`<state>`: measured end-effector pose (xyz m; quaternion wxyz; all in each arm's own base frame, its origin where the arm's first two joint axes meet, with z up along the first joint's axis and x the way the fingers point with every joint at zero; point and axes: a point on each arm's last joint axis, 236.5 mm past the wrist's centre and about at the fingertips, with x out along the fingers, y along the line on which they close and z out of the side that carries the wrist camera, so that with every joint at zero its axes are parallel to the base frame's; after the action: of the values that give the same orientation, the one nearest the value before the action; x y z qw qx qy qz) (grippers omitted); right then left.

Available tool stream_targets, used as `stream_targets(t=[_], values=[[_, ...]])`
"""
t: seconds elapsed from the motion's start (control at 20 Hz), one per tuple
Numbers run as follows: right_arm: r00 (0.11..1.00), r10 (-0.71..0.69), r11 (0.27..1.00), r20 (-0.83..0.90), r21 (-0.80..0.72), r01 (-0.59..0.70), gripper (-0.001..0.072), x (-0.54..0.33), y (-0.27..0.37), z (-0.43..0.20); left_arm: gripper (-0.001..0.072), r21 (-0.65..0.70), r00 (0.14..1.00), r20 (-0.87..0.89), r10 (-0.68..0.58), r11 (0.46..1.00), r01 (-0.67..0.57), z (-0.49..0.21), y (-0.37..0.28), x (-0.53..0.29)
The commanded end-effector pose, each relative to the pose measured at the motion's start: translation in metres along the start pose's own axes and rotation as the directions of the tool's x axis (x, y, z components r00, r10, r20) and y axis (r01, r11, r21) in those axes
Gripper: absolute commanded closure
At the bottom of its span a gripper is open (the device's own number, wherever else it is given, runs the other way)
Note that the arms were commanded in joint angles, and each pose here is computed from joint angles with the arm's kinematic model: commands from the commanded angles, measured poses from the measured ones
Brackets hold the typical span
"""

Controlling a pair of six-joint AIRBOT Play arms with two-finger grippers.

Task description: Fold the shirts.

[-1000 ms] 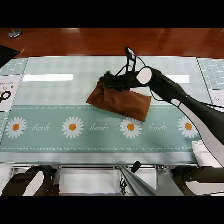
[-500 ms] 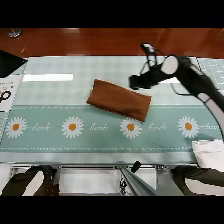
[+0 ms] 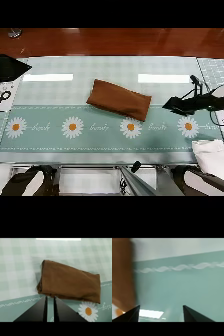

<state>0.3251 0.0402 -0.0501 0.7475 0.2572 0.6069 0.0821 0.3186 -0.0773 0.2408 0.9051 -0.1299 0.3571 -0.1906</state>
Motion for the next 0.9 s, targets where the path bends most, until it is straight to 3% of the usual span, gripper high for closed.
stream_targets(t=[0.0,0.2,0.5,0.55,0.6,0.65,0.85], values=[[0.968,0.231,0.962,0.096,0.125,-0.242,0.0096,0.029,0.036,0.008,0.0578,-0.022,1.0,-0.006,0.005,1.0,-0.005,-0.001,0.002,0.001],[0.951,0.297,0.944,0.083,0.123,-0.305,0.0097,0.072,0.075,0.005,0.0579,-0.036,1.0,-0.016,0.003,0.999,-0.003,-0.003,0.002,0.001],[0.965,0.256,0.951,0.064,0.163,-0.263,0.0115,0.108,0.082,-0.006,0.0578,-0.062,1.0,-0.019,0.002,0.998,-0.003,-0.004,0.001,0.001],[0.965,0.251,0.951,0.073,0.169,-0.26,0.0246,0.108,0.081,-0.003,0.0578,-0.062,1.0,-0.019,0.002,0.998,-0.004,-0.004,0.002,0.001],[0.963,0.258,0.949,0.075,0.166,-0.267,0.0523,0.106,0.083,0.0,0.0578,-0.062,1.0,-0.019,0.002,0.998,-0.003,-0.004,0.001,0.001],[0.957,0.284,0.945,0.067,0.149,-0.291,0.0678,0.099,0.089,0.003,0.0579,-0.062,1.0,-0.019,0.002,0.998,-0.003,-0.004,0.001,0.001],[0.931,0.353,0.932,0.092,-0.118,-0.342,0.0678,0.01,0.127,0.04,0.0579,-0.065,1.0,-0.018,0.003,0.998,-0.004,-0.003,0.003,0.004]])
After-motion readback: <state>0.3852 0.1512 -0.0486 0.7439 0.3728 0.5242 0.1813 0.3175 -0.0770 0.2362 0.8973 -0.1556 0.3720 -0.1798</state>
